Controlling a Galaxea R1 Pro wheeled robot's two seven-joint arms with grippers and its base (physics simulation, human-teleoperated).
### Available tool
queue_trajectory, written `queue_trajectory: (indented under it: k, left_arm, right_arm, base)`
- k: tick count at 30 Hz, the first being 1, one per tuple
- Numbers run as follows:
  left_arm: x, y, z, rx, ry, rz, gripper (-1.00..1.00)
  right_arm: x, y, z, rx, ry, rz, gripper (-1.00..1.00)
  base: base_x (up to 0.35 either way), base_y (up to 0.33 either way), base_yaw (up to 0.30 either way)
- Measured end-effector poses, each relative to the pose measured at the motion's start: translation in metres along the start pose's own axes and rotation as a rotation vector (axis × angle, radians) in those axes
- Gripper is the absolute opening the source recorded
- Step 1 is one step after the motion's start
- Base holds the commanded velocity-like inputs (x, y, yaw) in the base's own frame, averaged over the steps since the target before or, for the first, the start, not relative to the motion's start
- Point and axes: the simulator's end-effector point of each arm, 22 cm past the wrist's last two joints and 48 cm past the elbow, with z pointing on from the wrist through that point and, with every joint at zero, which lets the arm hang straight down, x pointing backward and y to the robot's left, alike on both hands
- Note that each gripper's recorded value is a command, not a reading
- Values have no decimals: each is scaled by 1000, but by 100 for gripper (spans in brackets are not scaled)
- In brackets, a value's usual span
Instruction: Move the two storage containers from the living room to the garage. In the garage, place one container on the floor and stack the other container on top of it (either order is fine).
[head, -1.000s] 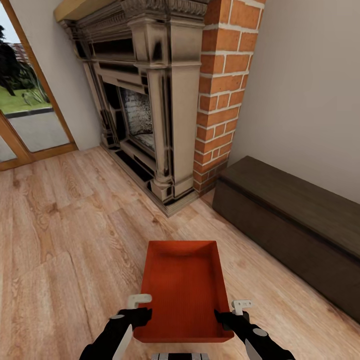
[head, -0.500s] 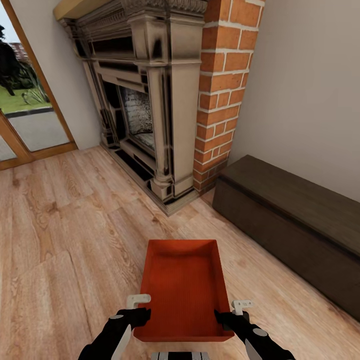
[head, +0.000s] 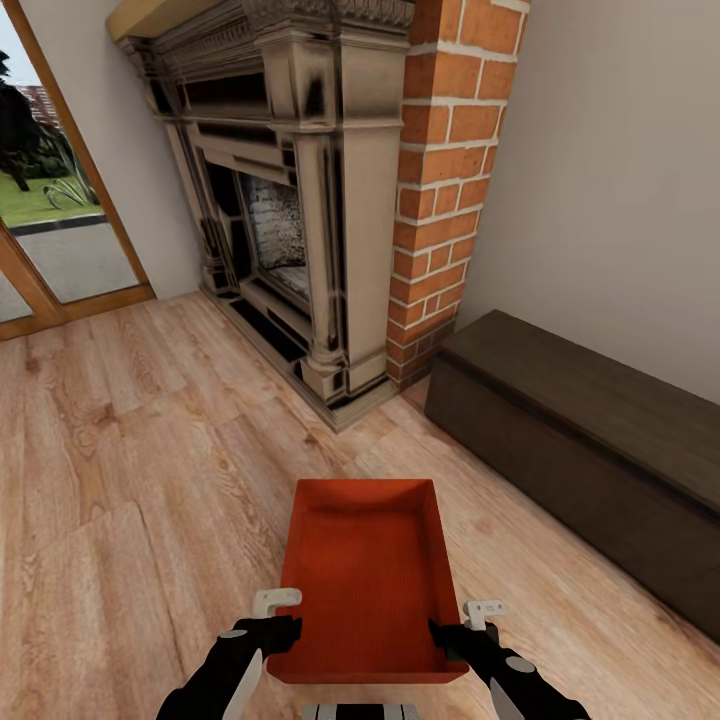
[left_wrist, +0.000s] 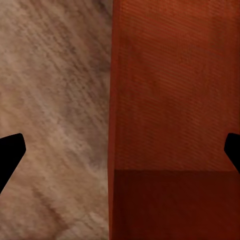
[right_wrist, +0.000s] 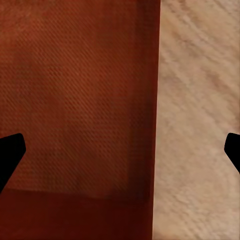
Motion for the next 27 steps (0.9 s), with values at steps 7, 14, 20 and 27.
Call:
queue_trajectory:
  k: [7,14,20,27]
  left_arm:
    - [1,0,2,1,0,0,100]
    - [2,0,4,2,-2,0,100]
    - [2,0,4,2,-2,-1,100]
    - [3,-1,4,4,-1,-2,100]
  right_arm:
    - [2,0,2,0,0,0,100]
    - [3,-1,3,0,0,0,100]
    - [3,-1,3,0,0,0,100]
    - [3,-1,3,0,0,0,100]
  base:
    - [0,0,0]
    - [0,0,0]
    - [0,0,0]
    - [0,0,0]
